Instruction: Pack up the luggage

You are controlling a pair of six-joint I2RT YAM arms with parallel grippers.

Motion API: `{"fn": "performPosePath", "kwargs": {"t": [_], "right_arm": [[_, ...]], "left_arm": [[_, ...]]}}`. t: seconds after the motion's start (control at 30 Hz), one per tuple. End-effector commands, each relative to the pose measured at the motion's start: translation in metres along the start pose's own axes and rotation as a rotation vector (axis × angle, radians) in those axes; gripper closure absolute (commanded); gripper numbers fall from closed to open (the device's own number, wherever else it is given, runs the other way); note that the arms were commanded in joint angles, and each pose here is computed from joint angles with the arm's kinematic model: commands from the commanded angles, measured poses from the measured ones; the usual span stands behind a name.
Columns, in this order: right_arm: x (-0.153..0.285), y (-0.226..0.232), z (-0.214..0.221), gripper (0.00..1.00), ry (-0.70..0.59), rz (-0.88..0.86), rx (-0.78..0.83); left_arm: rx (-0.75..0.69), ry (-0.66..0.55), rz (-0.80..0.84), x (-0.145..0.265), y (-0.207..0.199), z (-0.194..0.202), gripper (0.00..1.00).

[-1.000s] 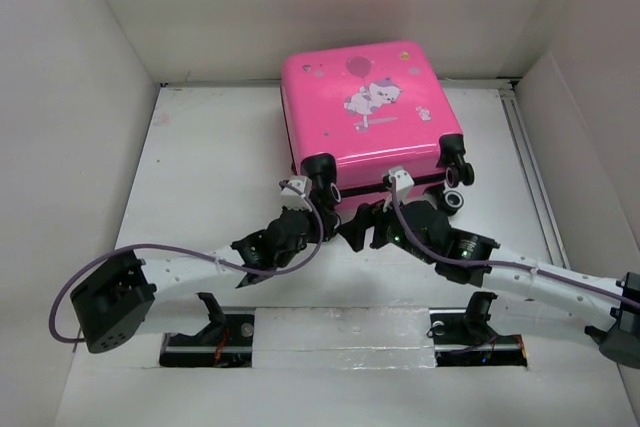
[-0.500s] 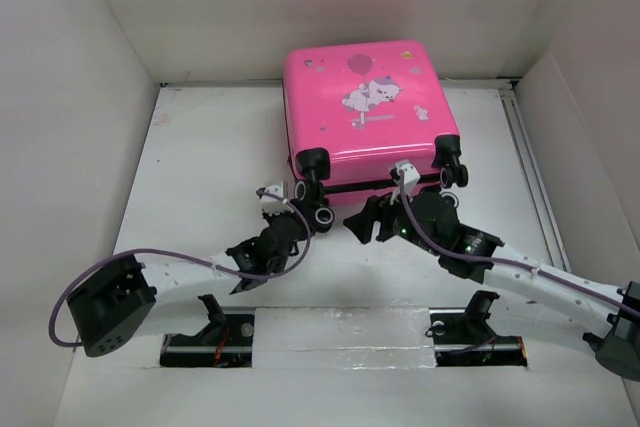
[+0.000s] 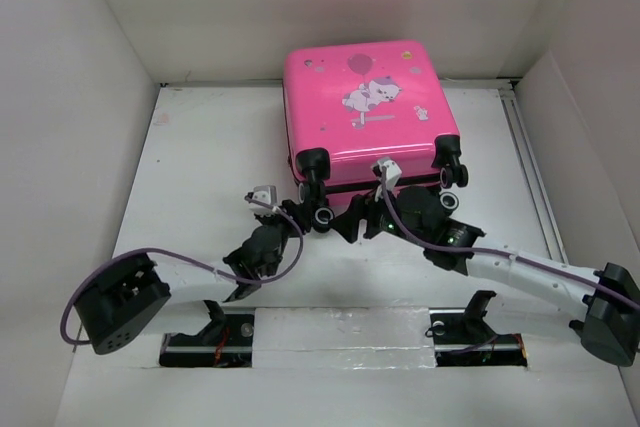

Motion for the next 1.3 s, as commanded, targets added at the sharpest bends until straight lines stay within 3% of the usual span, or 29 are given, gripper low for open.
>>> {"fn": "performPosePath", "kwargs": {"t": [0.0,0.3,0.43,0.57,0.77,1.03,1.27], "right_arm": [[-0.002,0.018,-0.026,0.18,-0.104,-0.099,0.02],[0.002,0.018,-0.026,0.2,-0.12,-0.137,0.022],[0.003,0.014,-0.018,0.26,-0.102,-0.136,0.012],[0.009,0.015,-0.017,0.31,-0.11,-0.155,0.003],[0.012,0.013,-0.013,0.29,-0.108,-0.154,-0.007],[0.002,0.011,-0.015,0.2,-0.1,-0.125,-0.009],[-0.027,0.02,-0.046,0.13,-0.164,-0.062,-0.027]], "left_arm": [[0.006,-0.112,0.099,-0.01,-0.02,-0.02,0.53],[0.004,-0.152,0.127,-0.022,-0.028,-0.015,0.53],[0.006,-0.185,0.152,-0.03,-0.037,-0.018,0.56],[0.008,-0.231,0.135,-0.037,-0.042,-0.025,0.68],[0.022,-0.284,0.034,-0.04,-0.036,-0.036,1.0],[0.045,-0.34,0.061,-0.032,-0.035,-0.049,1.0],[0.042,-0.323,0.055,-0.027,-0.03,-0.046,1.0]]}}
Point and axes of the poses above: each gripper's point midway between its finger pads, its own x axis back along the fingers, its own y axis along the line the jaws close on, z = x × y, the point moved 8 cm from there along x, back along the fingers, and after that the axes turned 7 degrees about -x, right-handed, at the moved point
